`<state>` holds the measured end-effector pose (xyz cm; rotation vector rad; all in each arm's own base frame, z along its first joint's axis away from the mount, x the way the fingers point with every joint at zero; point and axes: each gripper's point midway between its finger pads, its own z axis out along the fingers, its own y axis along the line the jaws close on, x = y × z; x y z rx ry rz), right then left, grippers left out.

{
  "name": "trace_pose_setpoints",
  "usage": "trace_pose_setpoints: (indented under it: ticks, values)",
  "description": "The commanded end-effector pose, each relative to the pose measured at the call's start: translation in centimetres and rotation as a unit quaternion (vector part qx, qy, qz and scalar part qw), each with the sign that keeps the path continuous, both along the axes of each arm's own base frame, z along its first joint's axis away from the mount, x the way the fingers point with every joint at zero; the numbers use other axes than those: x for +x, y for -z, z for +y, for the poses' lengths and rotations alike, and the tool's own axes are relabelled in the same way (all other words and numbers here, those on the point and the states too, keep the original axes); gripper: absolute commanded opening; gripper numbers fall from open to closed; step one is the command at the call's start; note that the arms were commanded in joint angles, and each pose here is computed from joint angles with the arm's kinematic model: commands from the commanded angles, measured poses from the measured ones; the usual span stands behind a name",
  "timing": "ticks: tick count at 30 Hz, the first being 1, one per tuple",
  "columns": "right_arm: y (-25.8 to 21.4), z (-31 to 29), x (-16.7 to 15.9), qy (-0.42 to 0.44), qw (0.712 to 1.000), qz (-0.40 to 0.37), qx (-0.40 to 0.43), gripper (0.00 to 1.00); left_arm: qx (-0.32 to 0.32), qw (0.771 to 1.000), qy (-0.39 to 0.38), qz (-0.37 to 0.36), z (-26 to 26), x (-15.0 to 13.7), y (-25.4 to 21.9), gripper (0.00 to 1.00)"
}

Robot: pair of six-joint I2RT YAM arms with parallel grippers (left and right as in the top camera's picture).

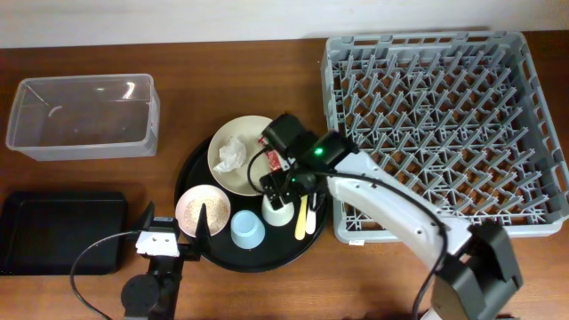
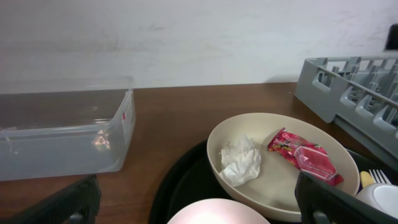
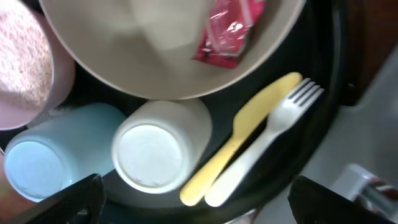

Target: Sort waste into correct bins and load items into the dishwasher rack

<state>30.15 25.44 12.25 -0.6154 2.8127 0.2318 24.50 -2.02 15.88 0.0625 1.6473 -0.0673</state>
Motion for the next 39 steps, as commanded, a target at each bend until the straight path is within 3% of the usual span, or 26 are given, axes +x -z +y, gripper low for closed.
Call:
trace_pose_setpoints:
  ticks: [1, 9, 12, 17, 18, 20, 23, 30, 32, 34, 35, 39]
  values:
    - [-4.8, -1.3, 1.3, 0.029, 0.998, -0.051, 0.039, 0.98, 0.008, 1.000, 0.001, 0.001, 0.0, 0.0, 0.3, 0.99]
    - [-6.2, -1.4, 1.1, 0.029, 0.996, -0.066, 0.050, 0.98, 0.012, 1.000, -0.003, -0.011, 0.1, 0.1, -0.3, 0.99]
    - [-6.2, -1.4, 1.1, 0.029, 0.996, -0.066, 0.050, 0.98, 0.006, 0.995, 0.078, -0.062, -2.6, -1.0, -4.9, 0.99]
    - [-6.2, -1.4, 1.1, 0.029, 0.996, -0.066, 0.050, 0.98, 0.018, 0.997, 0.037, -0.060, -1.0, -3.2, -14.5, 0.99]
    - [-6.2, -1.4, 1.1, 0.029, 0.996, -0.065, 0.049, 0.98, 0.018, 0.998, 0.038, -0.040, -1.0, -3.1, -15.3, 0.99]
    - [-6.2, -1.4, 1.1, 0.029, 0.996, -0.065, 0.049, 0.98, 0.025, 0.997, 0.031, 0.073, -0.9, -1.3, -16.5, 0.99]
    - [-6.2, -1.4, 1.1, 0.029, 0.996, -0.065, 0.049, 0.98, 0.030, 0.980, 0.037, 0.193, -1.2, 1.0, -16.9, 0.99]
    - [-6.2, -1.4, 1.1, 0.029, 0.996, -0.065, 0.049, 0.98, 0.031, 0.943, 0.052, 0.328, -1.9, 2.6, -13.2, 0.99]
    - [-6.2, -1.5, 1.1, 0.029, 0.996, -0.065, 0.049, 0.98, 0.038, 0.930, 0.039, 0.365, -1.4, 2.8, -11.5, 0.93]
    - [-6.2, -1.4, 1.1, 0.029, 0.996, -0.065, 0.049, 0.98, 0.037, 0.924, 0.041, 0.379, -1.6, 4.0, -10.4, 0.73]
    - [-6.2, -1.4, 1.1, 0.029, 0.996, -0.065, 0.049, 0.98, 0.036, 0.923, 0.042, 0.381, -1.7, 4.7, -10.1, 0.68]
    - [-6.2, -1.4, 1.1, 0.029, 0.996, -0.065, 0.049, 0.98, 0.009, 0.912, 0.094, 0.399, -4.1, 8.9, -7.3, 0.60]
